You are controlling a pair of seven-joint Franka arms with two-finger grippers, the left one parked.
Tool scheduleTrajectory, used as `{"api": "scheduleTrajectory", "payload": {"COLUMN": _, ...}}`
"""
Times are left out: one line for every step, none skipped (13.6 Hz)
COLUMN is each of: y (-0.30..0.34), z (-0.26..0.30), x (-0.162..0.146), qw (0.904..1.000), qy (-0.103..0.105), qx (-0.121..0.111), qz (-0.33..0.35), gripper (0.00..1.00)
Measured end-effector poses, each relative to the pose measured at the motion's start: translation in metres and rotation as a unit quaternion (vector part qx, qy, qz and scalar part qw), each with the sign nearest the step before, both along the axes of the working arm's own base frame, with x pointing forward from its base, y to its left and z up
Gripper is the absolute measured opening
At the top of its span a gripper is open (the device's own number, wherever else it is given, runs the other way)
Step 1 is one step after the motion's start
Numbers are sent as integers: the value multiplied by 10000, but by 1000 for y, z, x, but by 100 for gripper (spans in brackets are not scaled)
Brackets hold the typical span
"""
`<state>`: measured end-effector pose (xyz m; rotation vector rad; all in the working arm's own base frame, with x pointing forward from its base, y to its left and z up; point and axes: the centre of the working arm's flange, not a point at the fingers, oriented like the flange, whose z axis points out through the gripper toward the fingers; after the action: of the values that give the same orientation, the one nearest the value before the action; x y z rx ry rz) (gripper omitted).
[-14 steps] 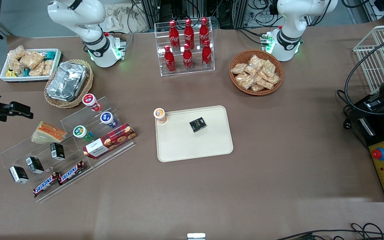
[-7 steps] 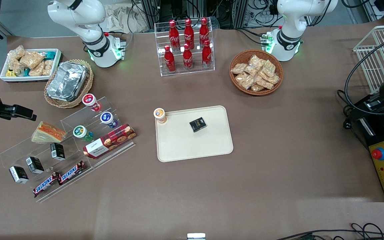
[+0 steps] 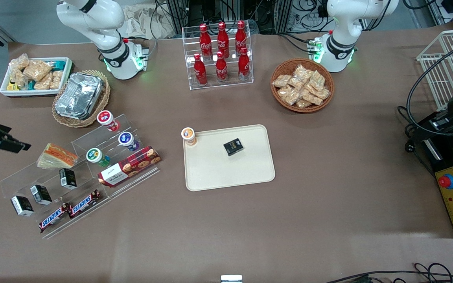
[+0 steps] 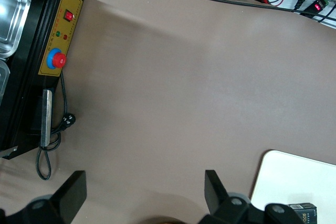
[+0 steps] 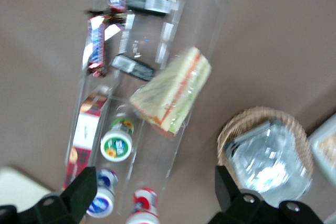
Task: Place sandwich on tray
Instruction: 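Move the right gripper down toward the wrapped triangular sandwich in the display, then close the right gripper on the wrapped sandwich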
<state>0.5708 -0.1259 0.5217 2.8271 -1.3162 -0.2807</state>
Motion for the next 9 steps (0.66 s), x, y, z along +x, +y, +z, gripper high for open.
{"api": "scheduleTrajectory", "payload": {"y": -3, "z": -16, "x": 5, "qw": 9976, "qy": 172, "qx": -104, "qz": -668, "gripper": 100}}
{"api": "scheduleTrajectory", "payload": {"y": -5, "z": -34, "x": 10, "qw": 9926, "qy": 290, "qx": -197, "qz": -1162, "gripper": 100}}
{"api": "scheduleTrajectory", "payload": {"y": -8, "z": -52, "x": 17, "qw": 9881, "qy": 290, "qx": -273, "qz": -1482, "gripper": 100}}
{"api": "scheduleTrajectory", "payload": {"y": -11, "z": -68, "x": 24, "qw": 9846, "qy": 176, "qx": -333, "qz": -1707, "gripper": 100}}
{"api": "scheduleTrajectory", "payload": {"y": -13, "z": -83, "x": 28, "qw": 9817, "qy": 19, "qx": -387, "qz": -1865, "gripper": 100}}
{"api": "scheduleTrajectory", "payload": {"y": -14, "z": -94, "x": 30, "qw": 9798, "qy": -80, "qx": -460, "qz": -1947, "gripper": 100}}
{"api": "scheduleTrajectory", "payload": {"y": -15, "z": -101, "x": 28, "qw": 9774, "qy": -105, "qx": -565, "qz": -2034, "gripper": 100}}
{"api": "scheduleTrajectory", "payload": {"y": -15, "z": -106, "x": 27, "qw": 9736, "qy": -143, "qx": -652, "qz": -2184, "gripper": 100}}
{"api": "scheduleTrajectory", "payload": {"y": -15, "z": -110, "x": 23, "qw": 9689, "qy": -216, "qx": -724, "qz": -2356, "gripper": 100}}
